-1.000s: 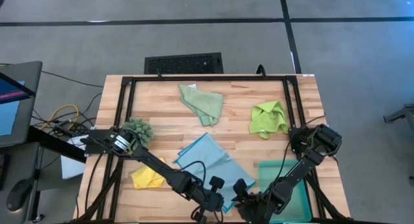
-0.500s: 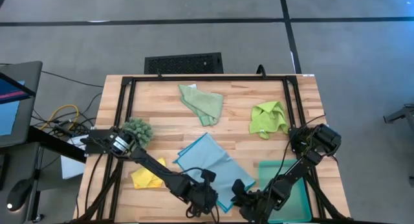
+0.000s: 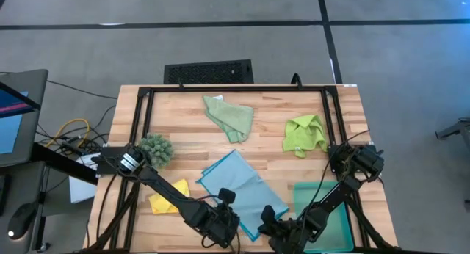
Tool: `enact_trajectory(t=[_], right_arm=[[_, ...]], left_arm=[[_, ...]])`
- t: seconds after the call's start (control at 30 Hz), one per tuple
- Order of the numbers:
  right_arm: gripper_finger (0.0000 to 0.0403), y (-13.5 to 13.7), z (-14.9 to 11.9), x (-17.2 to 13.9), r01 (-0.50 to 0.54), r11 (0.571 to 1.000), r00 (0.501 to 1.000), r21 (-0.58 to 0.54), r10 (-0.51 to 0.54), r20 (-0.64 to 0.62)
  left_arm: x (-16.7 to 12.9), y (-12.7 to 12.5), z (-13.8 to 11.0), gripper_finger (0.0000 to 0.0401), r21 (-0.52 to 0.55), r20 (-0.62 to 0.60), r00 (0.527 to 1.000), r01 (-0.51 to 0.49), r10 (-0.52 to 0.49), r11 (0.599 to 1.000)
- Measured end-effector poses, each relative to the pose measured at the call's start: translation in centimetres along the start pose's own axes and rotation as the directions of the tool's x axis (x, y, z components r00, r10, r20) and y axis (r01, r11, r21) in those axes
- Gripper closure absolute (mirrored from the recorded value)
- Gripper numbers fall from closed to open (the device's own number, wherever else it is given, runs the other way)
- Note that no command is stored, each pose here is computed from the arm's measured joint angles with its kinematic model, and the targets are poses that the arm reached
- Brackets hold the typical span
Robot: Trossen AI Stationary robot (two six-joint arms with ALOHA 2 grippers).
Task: Fold microfiber towels
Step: Fold the blue microfiber cloth
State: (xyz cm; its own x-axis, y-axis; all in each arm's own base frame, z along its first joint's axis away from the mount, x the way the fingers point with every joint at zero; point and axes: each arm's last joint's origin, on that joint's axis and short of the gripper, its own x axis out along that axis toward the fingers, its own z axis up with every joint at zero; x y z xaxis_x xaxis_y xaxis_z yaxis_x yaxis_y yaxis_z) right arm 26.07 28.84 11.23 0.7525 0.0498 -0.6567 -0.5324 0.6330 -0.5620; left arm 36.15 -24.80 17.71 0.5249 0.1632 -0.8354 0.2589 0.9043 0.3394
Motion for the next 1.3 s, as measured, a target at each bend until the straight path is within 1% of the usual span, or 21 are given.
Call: enact_trajectory(t=[0.17, 0.23, 0.3, 0.4, 0.47, 0.57, 0.63, 0.7, 0.8, 0.9, 1.0, 1.1, 1.17, 1.2, 1.27, 1.3], right_arm=[[0.0383, -0.2, -0.1, 0.1, -0.002, 1.0, 1.0, 0.026, 0.003, -0.007], [0.0395, -0.4, 0.0, 0.2, -0.009, 0.999, 1.0, 0.036, 0.009, -0.001], [0.0392, -0.5, 0.2, 0.3, -0.003, 0.999, 1.0, 0.053, 0.002, 0.019], [0.0385, -0.7, 0.8, 0.2, 0.006, 0.994, 0.997, 0.112, -0.015, 0.078], [0.0388, -0.8, 1.1, 0.2, 0.003, 0.988, 0.995, 0.152, -0.019, 0.101], [0.0397, -0.9, 1.4, 0.0, -0.007, 0.984, 0.992, 0.18, -0.016, 0.128], [0.0396, -0.9, 1.6, 0.0, -0.037, 0.982, 0.988, 0.187, 0.008, 0.153], [0.039, -0.9, 1.6, 0.0, -0.103, 0.974, 0.982, 0.2, 0.068, 0.175], [0.0386, -1.4, 1.4, 0.7, -0.154, 0.956, 0.977, 0.251, 0.11, 0.182], [0.039, -2.1, 1.0, 1.1, -0.149, 0.943, 0.981, 0.298, 0.104, 0.163], [0.0394, -2.5, 0.7, 1.5, -0.161, 0.929, 0.982, 0.333, 0.119, 0.144], [0.0391, -2.4, 0.7, 1.5, -0.174, 0.92, 0.981, 0.352, 0.13, 0.145], [0.0384, -2.3, 0.5, 1.5, -0.181, 0.921, 0.981, 0.345, 0.144, 0.129], [0.038, -2.3, 0.5, 1.5, -0.184, 0.921, 0.981, 0.342, 0.15, 0.124], [0.0376, -2.3, 0.4, 1.5, -0.184, 0.922, 0.981, 0.341, 0.153, 0.116], [0.0375, -2.3, 0.3, 1.5, -0.185, 0.921, 0.982, 0.344, 0.155, 0.111]], left_arm=[[-1.9, -0.9, 0.1, 0.0401, 0.003, 0.053, 0.998, -0.04, 0.04, 0.999], [-2.5, -1.3, -0.1, 0.0401, 0.015, 0.06, 0.996, -0.073, 0.071, 0.997], [-2.9, -1.5, -0.4, 0.0401, 0.013, 0.055, 0.992, -0.116, 0.115, 0.993], [-3.5, -1.5, -1.0, 0.0401, 0.004, 0.036, 0.98, -0.195, 0.194, 0.981], [-3.9, -1.3, -1.2, 0.0401, -0.011, 0.025, 0.972, -0.235, 0.235, 0.972], [-4.0, -1.2, -1.7, 0.0401, -0.028, -0.002, 0.963, -0.268, 0.268, 0.963], [-3.7, -1.2, -2.1, 0.0401, -0.043, -0.01, 0.958, -0.288, 0.288, 0.957], [-3.0, -1.1, -3.0, 0.0401, -0.049, -0.03, 0.951, -0.307, 0.306, 0.95], [-2.1, -0.6, -4.5, 0.0401, -0.089, -0.071, 0.944, -0.328, 0.323, 0.94], [-1.9, 0.3, -5.6, 0.0401, -0.143, -0.084, 0.941, -0.338, 0.328, 0.93], [-1.8, 1.0, -6.7, 0.0401, -0.195, -0.062, 0.944, -0.328, 0.323, 0.924], [-2.2, 1.4, -7.9, 0.0401, -0.255, -0.011, 0.951, -0.301, 0.308, 0.919], [-2.8, 1.9, -9.1, 0.0401, -0.3, 0.007, 0.944, -0.312, 0.329, 0.901], [-3.1, 2.2, -9.9, 0.0401, -0.333, 0.01, 0.931, -0.34, 0.364, 0.879], [-3.8, 3.1, -11.5, 0.0401, -0.432, 0.009, 0.899, -0.391, 0.437, 0.813], [-4.0, 3.5, -12.5, 0.0401, -0.483, -0.004, 0.891, -0.399, 0.454, 0.779]])
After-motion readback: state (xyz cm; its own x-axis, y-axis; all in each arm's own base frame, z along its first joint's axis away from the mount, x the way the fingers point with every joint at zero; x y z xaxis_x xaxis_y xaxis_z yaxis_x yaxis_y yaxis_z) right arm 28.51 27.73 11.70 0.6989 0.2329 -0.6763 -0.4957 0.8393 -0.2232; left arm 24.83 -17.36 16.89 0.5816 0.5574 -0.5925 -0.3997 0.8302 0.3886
